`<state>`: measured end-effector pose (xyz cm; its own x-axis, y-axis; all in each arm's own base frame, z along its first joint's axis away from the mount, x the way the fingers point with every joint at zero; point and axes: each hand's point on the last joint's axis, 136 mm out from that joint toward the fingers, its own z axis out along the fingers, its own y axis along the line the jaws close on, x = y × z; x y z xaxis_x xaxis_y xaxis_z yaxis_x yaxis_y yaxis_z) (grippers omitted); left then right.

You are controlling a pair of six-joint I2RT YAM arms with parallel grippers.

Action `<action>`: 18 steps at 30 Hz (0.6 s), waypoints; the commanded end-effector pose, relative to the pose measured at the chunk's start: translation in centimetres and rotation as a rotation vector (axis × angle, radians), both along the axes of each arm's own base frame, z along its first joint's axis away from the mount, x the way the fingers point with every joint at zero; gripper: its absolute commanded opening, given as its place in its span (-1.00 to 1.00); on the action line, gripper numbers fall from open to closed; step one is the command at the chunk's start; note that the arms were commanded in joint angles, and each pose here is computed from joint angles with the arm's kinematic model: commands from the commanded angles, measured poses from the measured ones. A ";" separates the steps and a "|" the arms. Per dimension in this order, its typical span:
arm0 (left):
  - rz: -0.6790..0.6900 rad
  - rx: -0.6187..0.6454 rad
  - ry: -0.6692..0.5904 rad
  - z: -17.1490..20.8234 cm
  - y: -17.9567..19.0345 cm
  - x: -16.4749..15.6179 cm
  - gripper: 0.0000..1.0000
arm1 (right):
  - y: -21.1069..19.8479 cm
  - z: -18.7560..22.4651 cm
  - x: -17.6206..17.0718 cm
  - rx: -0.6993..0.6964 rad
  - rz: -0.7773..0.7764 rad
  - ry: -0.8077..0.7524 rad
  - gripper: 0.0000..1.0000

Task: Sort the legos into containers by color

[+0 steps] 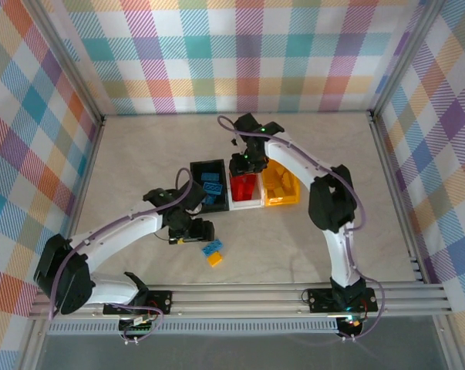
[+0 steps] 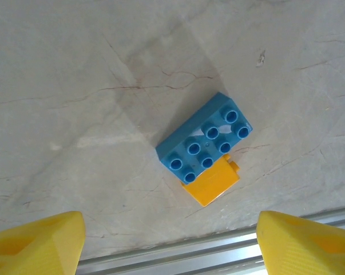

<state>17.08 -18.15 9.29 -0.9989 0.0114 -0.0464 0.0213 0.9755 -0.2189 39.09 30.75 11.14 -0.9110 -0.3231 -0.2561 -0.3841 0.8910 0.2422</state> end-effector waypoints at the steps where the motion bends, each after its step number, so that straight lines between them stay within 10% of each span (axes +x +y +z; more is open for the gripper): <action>1: -0.002 0.025 0.017 -1.4 -1.7 -0.1 0.59 | 0.0 0.9 -0.4 0.011 0.033 0.035 0.07; 18: 0.022 0.091 0.091 -6.4 -5.6 1.4 0.79 | -7.0 6.5 -10.6 0.092 -0.084 -0.006 0.43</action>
<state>18.02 -22.77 2.95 -0.9983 -0.0064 0.0578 -0.0137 0.9917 -0.1275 29.53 24.12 19.86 -0.9028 -0.2439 -0.3543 -0.3577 0.8831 0.3035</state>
